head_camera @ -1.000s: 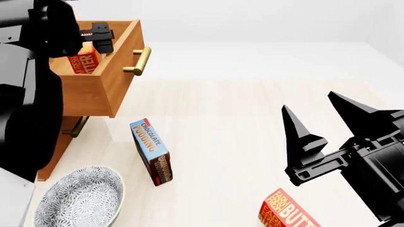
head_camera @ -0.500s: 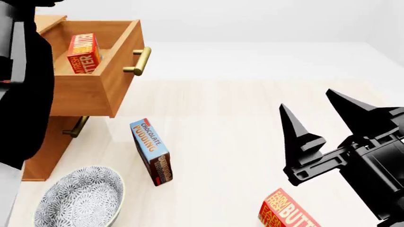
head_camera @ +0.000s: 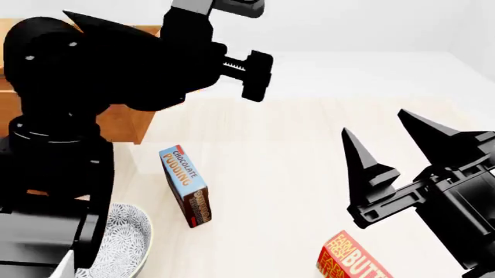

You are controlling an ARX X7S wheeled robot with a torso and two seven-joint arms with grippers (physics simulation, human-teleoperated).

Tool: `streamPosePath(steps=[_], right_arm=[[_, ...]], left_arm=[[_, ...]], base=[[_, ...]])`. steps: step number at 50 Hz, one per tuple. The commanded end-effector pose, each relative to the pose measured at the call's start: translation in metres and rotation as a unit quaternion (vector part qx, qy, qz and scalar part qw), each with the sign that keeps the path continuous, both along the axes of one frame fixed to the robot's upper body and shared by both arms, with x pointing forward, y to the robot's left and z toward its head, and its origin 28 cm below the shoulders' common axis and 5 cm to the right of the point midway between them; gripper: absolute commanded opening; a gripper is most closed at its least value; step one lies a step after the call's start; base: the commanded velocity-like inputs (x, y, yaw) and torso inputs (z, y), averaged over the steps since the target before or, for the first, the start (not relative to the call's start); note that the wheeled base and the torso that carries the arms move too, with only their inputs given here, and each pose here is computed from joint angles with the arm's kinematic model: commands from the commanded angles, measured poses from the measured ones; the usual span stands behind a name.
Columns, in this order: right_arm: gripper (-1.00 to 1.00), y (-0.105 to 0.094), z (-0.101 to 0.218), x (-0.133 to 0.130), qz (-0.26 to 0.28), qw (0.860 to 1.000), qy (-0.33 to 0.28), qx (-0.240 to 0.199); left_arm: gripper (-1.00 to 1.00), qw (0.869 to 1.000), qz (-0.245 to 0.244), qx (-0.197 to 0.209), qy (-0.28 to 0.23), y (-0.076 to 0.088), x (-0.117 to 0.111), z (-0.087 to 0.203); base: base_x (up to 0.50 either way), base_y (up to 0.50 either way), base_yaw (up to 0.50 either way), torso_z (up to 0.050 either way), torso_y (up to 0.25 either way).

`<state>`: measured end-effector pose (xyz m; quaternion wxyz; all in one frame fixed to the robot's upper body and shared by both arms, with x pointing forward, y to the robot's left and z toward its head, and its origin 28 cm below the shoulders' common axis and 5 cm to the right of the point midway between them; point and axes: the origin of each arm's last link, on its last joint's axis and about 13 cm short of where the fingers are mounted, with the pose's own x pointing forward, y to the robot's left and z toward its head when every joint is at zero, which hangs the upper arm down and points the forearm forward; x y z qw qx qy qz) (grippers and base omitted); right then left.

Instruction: Put the butter at the front in the top drawer of the cabinet and close it.

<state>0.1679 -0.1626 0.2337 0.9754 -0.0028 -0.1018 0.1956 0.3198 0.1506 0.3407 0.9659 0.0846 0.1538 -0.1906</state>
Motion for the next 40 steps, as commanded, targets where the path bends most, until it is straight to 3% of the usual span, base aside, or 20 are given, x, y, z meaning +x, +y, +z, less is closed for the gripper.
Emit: streamPosePath(steps=[1, 11, 21, 40], right_arm=[[1.0, -0.001, -0.001, 0.0, 0.002, 1.0, 0.002, 0.004], [1.0, -0.002, -0.002, 0.0, 0.001, 1.0, 0.004, 0.006], [1.0, -0.003, -0.004, -0.001, -0.002, 1.0, 0.006, 0.011], [1.0, -0.005, -0.004, -0.001, 0.001, 1.0, 0.004, 0.016]], left_arm=[[1.0, 0.994, -0.092, 0.046, 0.048, -0.011, -0.043, -0.032], [1.0, 0.993, -0.064, 0.046, 0.084, -0.007, -0.033, -0.051], [1.0, 0.993, 0.016, 0.049, 0.103, 0.004, -0.005, -0.075], [1.0, 0.987, 0.119, 0.034, 0.1, 0.03, 0.016, -0.093]], base=[[0.0, 0.0, 0.0, 0.0, 0.0], [0.0, 0.0, 0.0, 0.0, 0.0], [0.0, 0.0, 0.0, 0.0, 0.0], [0.0, 0.0, 0.0, 0.0, 0.0]])
